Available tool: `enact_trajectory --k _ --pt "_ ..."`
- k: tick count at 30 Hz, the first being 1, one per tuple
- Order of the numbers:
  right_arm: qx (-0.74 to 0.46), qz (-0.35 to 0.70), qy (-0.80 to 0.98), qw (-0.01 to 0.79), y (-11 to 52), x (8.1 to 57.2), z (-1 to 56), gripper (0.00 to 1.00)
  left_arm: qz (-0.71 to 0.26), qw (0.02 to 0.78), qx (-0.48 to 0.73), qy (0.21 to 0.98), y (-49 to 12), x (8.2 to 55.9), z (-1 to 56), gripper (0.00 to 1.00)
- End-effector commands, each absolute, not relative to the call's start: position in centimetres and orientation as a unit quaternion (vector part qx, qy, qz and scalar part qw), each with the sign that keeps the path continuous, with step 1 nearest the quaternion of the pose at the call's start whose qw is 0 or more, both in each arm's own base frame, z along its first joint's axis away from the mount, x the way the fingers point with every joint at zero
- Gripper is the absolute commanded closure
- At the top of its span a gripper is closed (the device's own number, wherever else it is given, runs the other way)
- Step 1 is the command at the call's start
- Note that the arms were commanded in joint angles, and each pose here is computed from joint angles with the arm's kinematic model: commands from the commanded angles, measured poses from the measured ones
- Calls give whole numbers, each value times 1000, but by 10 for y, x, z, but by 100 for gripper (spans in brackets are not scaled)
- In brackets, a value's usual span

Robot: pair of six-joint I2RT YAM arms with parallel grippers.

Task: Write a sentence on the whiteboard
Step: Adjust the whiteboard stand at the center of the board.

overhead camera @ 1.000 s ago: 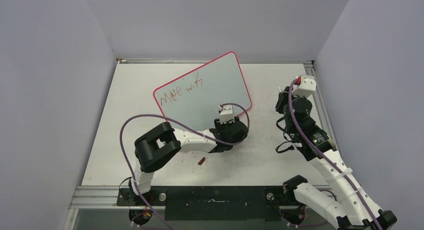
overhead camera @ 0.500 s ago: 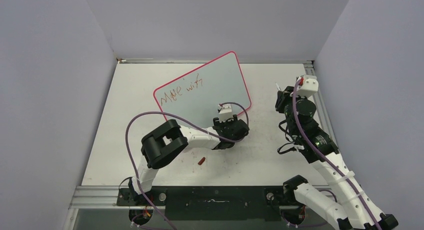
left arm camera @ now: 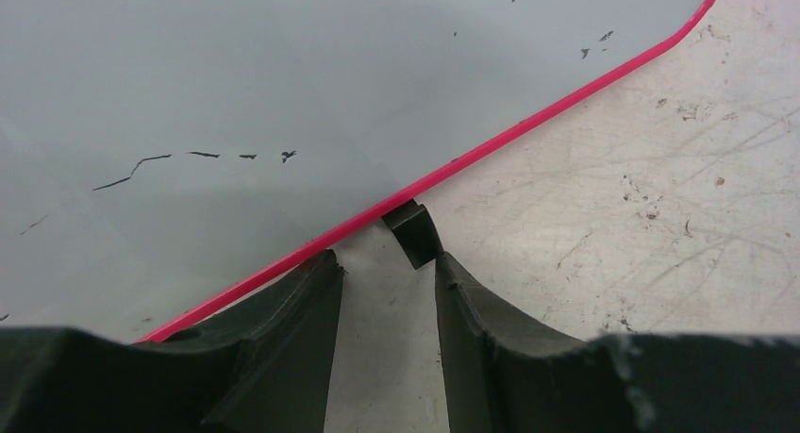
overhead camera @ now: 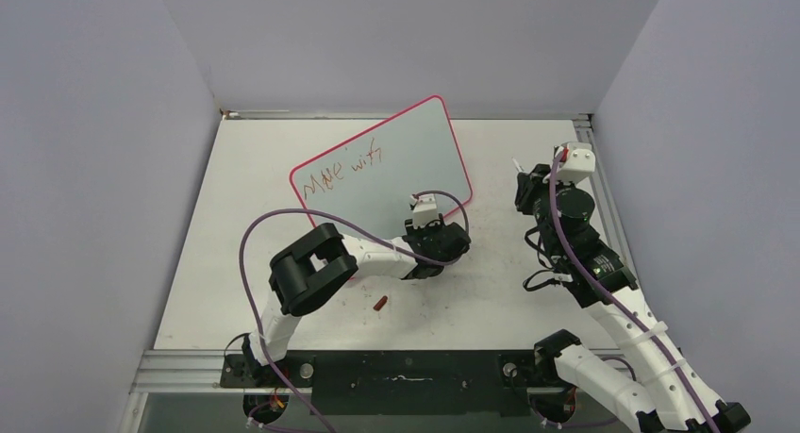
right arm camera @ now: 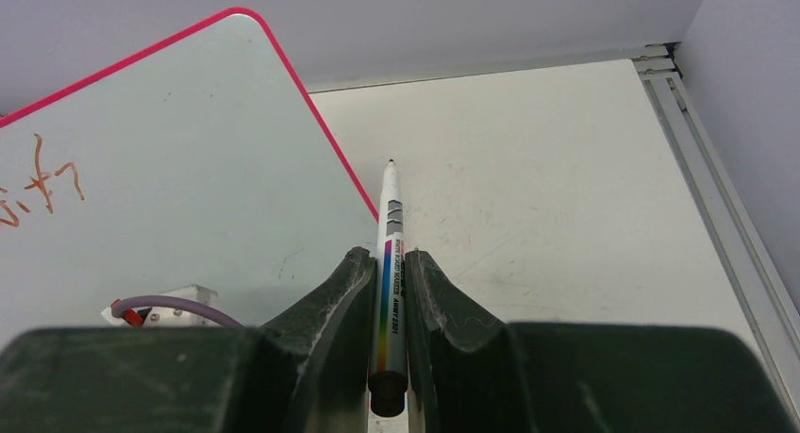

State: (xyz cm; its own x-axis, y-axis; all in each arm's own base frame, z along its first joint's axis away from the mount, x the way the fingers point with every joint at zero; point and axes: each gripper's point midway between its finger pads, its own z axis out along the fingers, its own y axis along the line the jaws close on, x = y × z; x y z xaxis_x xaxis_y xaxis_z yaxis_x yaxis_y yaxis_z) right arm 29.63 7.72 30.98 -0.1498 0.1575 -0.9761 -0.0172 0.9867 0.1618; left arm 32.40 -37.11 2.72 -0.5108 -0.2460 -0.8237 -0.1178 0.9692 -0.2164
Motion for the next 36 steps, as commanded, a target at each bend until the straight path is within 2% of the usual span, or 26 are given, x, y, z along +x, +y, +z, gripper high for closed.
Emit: enact_trajectory --k 1,10,36 --pt "49 86 737 669 80 297 324 95 -43 501 -125 855 -360 340 27 61" --pt "44 96 739 665 85 299 320 95 -15 507 -113 854 -333 321 28 66" --pt "34 115 752 649 98 303 305 95 20 518 -71 852 -241 264 33 67"
